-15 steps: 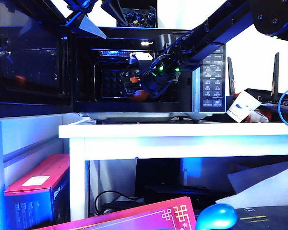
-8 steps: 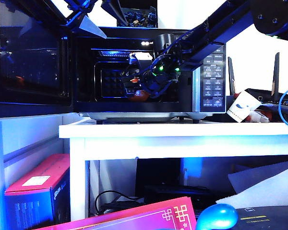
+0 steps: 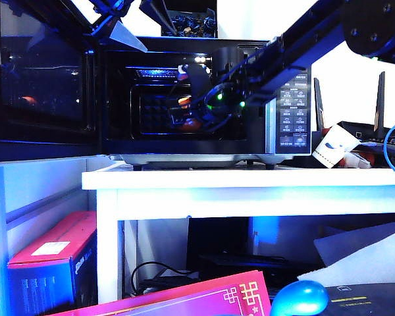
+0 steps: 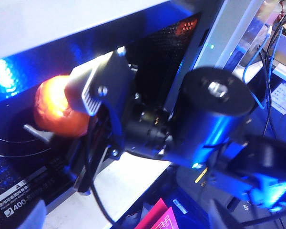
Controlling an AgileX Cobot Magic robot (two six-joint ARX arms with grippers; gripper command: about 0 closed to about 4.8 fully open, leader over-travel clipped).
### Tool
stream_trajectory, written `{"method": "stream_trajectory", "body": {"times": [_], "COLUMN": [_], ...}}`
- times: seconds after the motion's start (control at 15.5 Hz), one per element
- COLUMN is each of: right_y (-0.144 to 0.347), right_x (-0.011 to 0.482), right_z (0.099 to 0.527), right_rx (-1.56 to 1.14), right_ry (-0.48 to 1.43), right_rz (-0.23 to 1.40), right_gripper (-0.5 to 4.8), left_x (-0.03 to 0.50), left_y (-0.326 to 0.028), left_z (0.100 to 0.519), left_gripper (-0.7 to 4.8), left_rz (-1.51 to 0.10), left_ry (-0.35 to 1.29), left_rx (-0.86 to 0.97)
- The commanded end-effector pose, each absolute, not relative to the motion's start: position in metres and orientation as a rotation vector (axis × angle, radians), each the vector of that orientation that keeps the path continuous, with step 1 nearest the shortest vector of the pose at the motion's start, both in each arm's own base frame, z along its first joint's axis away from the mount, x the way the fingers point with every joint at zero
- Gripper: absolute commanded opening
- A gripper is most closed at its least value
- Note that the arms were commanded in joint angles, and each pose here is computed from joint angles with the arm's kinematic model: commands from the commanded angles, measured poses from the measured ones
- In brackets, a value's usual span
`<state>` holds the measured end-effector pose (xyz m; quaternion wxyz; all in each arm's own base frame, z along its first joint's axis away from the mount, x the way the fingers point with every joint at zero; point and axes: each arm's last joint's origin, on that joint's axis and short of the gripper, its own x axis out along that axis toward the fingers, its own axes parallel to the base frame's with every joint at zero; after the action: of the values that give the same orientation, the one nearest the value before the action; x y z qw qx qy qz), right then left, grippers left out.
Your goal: Open the microwave door, place the orange inside the microwave, then close the microwave door.
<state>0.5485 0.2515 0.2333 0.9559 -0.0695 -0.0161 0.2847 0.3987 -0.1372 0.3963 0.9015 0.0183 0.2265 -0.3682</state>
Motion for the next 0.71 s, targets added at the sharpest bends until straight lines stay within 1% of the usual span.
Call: {"method": "stream_trajectory", "body": {"times": [0.06,0.26,0.52,0.71], "right_y": [0.255,0.256,0.254,0.251], "right_x": [0.55,0.546,0.536,0.53], "right_z": [0.222,0.232,0.244,0.257], "right_rx": [-0.134,-0.136,-0.229,-0.252], "right_ry": [-0.029,-0.009,0.137,0.175], "right_rz": [0.584,0.586,0.577,0.561], "right_gripper": [4.79,4.79,4.79,4.79], "left_x": [0.397,0.396,0.396,0.396], "left_y": [-0.134,-0.134,-0.134,-0.134], "left_z": [0.395,0.394,0.394,0.394], "left_gripper": [4.79,4.79,4.79,4.79], "left_rz": [-0.748,-0.747,-0.748,-0.747], "left_ry": [0.499,0.513,0.512,0.513], "left_rx": [0.033,0.032,0.032,0.032]}}
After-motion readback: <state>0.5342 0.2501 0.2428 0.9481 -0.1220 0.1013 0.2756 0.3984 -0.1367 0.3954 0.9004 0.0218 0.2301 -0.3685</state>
